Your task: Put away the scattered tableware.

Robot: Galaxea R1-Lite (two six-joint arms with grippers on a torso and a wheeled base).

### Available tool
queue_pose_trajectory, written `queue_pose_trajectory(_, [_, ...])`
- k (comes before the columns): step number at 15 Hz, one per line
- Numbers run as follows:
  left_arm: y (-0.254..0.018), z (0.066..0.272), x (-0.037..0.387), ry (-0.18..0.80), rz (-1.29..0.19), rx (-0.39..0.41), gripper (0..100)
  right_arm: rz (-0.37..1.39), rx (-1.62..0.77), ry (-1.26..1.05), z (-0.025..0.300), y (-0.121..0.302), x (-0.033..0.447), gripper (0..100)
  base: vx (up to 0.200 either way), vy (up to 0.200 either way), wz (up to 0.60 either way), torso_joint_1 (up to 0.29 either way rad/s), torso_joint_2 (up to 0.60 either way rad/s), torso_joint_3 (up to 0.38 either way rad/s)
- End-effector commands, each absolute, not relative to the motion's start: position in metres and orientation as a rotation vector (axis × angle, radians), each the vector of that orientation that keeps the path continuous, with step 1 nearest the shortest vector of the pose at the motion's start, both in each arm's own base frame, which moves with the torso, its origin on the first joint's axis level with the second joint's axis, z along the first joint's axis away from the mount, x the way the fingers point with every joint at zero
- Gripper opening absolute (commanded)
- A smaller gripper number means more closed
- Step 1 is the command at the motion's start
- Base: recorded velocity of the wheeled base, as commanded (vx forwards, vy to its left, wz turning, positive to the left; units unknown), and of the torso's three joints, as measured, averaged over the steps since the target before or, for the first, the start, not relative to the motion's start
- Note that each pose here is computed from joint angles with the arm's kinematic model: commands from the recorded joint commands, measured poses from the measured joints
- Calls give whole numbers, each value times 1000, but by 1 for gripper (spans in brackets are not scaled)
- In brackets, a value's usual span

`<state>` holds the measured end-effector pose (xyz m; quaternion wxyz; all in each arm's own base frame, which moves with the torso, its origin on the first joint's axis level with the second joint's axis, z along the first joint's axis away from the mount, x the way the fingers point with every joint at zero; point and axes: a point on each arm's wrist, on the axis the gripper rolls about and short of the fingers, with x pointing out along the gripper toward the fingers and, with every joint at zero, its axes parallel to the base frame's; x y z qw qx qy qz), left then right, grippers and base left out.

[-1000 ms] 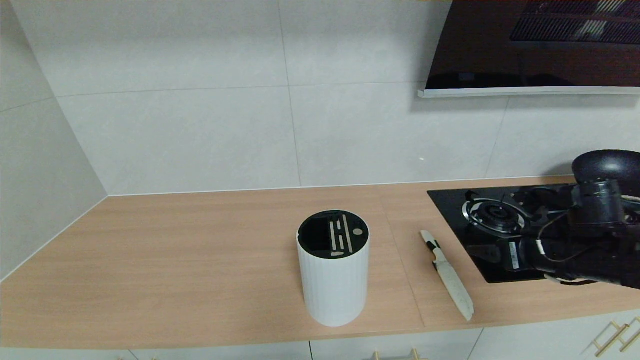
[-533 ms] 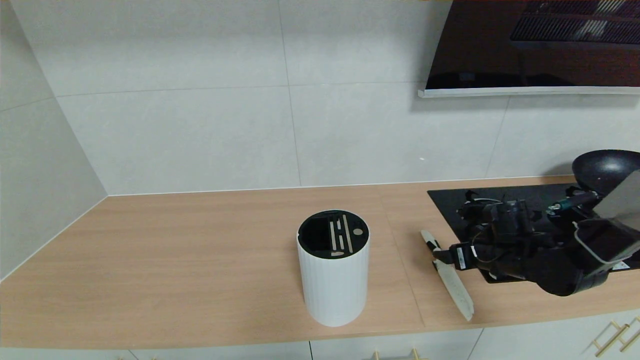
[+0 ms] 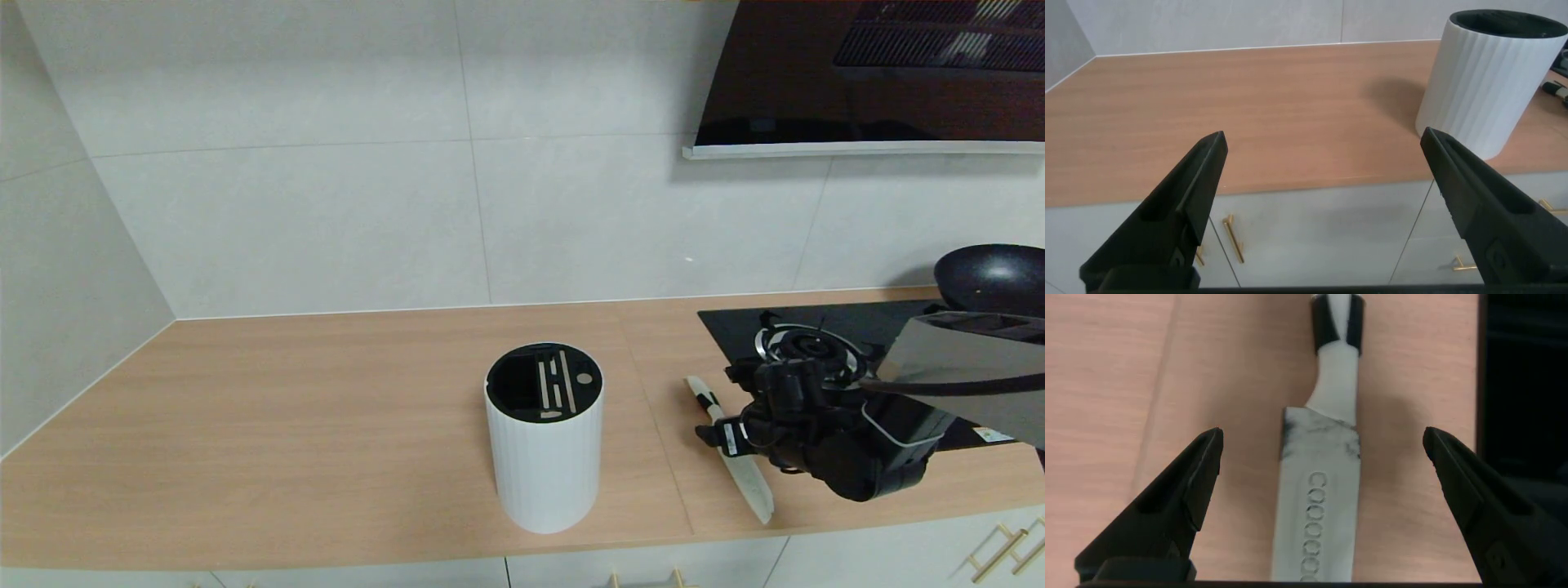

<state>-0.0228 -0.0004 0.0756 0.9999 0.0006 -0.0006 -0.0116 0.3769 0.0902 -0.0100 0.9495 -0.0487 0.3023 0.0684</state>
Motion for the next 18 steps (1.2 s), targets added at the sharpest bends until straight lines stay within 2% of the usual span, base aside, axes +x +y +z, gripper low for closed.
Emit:
queue_pose_trajectory(1, [0, 76, -23, -2, -23, 2, 100, 135, -104, 633, -20, 90, 378, 100, 0, 0, 0, 0, 0, 0])
queue_pose_trajectory(8, [0, 76, -23, 0, -23, 2, 100, 123, -101, 631, -26, 90, 383, 100, 0, 0, 0, 0, 0, 0])
queue_pose_trajectory(9, [0, 76, -23, 0, -23, 2, 100, 123, -101, 631, -26, 91, 384, 0, 0, 0, 0, 0, 0, 0])
queue_pose_trajectory(18, [0, 76, -23, -3, -23, 2, 100, 103, -109, 633, -32, 90, 387, 0, 0, 0, 0, 0, 0, 0])
